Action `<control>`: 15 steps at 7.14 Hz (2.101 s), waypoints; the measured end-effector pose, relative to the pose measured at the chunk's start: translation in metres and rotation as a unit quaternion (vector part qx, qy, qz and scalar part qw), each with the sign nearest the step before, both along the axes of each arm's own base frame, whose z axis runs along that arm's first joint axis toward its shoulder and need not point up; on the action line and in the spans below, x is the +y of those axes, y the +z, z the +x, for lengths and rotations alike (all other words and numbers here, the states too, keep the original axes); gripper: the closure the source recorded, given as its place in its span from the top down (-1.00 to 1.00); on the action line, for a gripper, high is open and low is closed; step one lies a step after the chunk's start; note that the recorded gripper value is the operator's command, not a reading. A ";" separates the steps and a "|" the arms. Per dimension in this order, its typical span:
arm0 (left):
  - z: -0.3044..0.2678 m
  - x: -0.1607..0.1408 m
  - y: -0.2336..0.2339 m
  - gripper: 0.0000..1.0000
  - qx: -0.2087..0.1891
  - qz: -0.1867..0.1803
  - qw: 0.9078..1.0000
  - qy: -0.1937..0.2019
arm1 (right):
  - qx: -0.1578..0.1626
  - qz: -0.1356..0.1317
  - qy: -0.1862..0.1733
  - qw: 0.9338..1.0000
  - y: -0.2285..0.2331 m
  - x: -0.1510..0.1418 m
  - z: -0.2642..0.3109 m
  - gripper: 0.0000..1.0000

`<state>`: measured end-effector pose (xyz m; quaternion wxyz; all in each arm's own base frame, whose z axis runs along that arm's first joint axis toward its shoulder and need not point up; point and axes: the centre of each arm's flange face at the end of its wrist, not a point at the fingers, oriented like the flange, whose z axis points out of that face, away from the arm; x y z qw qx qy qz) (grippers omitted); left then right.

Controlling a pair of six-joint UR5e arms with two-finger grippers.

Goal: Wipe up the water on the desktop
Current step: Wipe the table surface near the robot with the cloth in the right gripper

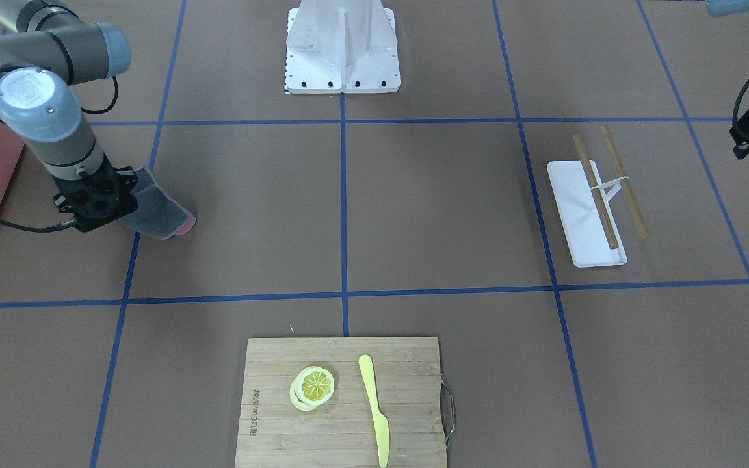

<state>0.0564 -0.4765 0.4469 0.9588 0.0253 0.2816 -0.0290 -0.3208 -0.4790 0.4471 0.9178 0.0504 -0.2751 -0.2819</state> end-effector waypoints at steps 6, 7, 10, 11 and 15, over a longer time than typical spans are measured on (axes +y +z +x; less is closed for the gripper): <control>-0.003 -0.006 0.020 0.97 -0.006 -0.019 1.000 -0.004 | 0.012 -0.003 -0.011 1.000 0.044 -0.094 0.050 -1.00; -0.005 -0.008 0.022 0.97 -0.007 -0.020 1.000 -0.006 | -0.003 -0.012 -0.023 1.000 0.045 -0.079 0.042 -1.00; -0.008 -0.012 0.022 0.97 -0.006 -0.018 1.000 -0.011 | -0.034 -0.044 -0.048 0.997 0.043 0.005 0.028 -1.00; -0.009 -0.013 0.022 0.97 -0.007 -0.017 1.000 -0.012 | -0.043 -0.057 -0.051 0.996 0.035 0.039 0.022 -1.00; -0.015 -0.015 0.022 0.97 -0.009 -0.016 1.000 -0.018 | -0.045 -0.097 -0.057 0.993 0.005 0.128 -0.009 -1.00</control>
